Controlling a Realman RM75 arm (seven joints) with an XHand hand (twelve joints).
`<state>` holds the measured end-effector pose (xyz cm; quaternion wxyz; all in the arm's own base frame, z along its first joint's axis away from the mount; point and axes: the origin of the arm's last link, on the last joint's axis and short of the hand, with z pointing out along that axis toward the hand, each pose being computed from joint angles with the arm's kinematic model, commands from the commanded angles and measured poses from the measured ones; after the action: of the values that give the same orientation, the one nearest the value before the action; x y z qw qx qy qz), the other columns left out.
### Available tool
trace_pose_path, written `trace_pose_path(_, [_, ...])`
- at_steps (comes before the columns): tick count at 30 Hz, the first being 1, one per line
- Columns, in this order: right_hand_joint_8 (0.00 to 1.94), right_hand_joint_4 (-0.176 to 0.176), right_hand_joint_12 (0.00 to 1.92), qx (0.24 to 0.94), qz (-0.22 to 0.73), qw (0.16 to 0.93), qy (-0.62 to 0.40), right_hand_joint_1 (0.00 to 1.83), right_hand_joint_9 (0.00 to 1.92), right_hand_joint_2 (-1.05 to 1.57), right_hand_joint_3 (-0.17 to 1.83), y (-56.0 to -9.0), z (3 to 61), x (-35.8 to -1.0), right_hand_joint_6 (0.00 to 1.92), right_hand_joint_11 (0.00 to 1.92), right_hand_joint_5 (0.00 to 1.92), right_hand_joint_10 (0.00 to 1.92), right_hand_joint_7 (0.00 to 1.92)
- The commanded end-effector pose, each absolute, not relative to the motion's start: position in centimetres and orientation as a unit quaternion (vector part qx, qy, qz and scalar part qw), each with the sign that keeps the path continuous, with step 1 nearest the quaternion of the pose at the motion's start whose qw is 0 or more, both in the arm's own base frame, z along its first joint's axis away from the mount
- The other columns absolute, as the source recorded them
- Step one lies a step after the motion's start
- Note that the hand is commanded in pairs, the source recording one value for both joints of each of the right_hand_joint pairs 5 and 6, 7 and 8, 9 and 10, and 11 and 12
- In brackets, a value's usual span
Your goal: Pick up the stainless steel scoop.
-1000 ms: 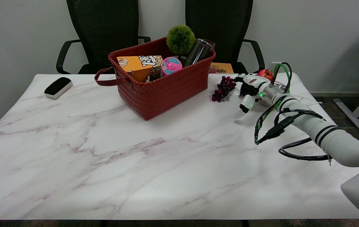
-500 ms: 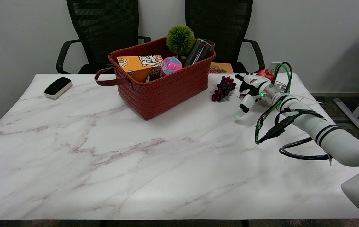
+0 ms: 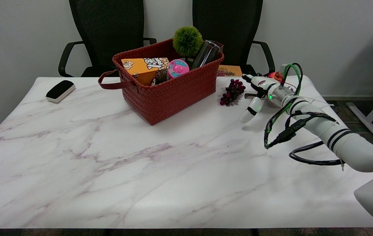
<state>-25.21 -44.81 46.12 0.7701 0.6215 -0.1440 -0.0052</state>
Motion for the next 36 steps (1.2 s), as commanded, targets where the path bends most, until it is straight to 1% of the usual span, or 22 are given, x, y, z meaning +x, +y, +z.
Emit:
trace_pose_path(1, [0.16,0.000,0.78,0.647,0.010,0.747,-0.152,1.06,0.08,-0.42,0.53,-45.0,44.5,-23.8,0.04,0.78,0.04,0.08,0.16])
trace_pose_path(9, [0.15,0.000,0.71,0.662,0.006,0.731,-0.163,1.06,0.08,-0.42,0.52,-45.0,43.6,-23.6,0.04,0.71,0.04,0.08,0.15])
trace_pose_path(20, [0.15,0.000,0.68,0.649,-0.013,0.742,-0.166,1.06,0.08,-0.43,0.51,-44.4,45.3,-24.3,0.05,0.68,0.05,0.08,0.15])
trace_pose_path(24, [0.15,0.000,0.70,0.647,-0.020,0.743,-0.168,1.06,0.08,-0.43,0.51,-44.0,45.8,-24.5,0.05,0.70,0.05,0.08,0.15])
trace_pose_path(36, [0.23,0.000,0.78,0.655,-0.035,0.732,-0.184,1.07,0.18,-0.47,0.59,-43.4,45.4,-25.2,0.06,0.78,0.06,0.18,0.23])
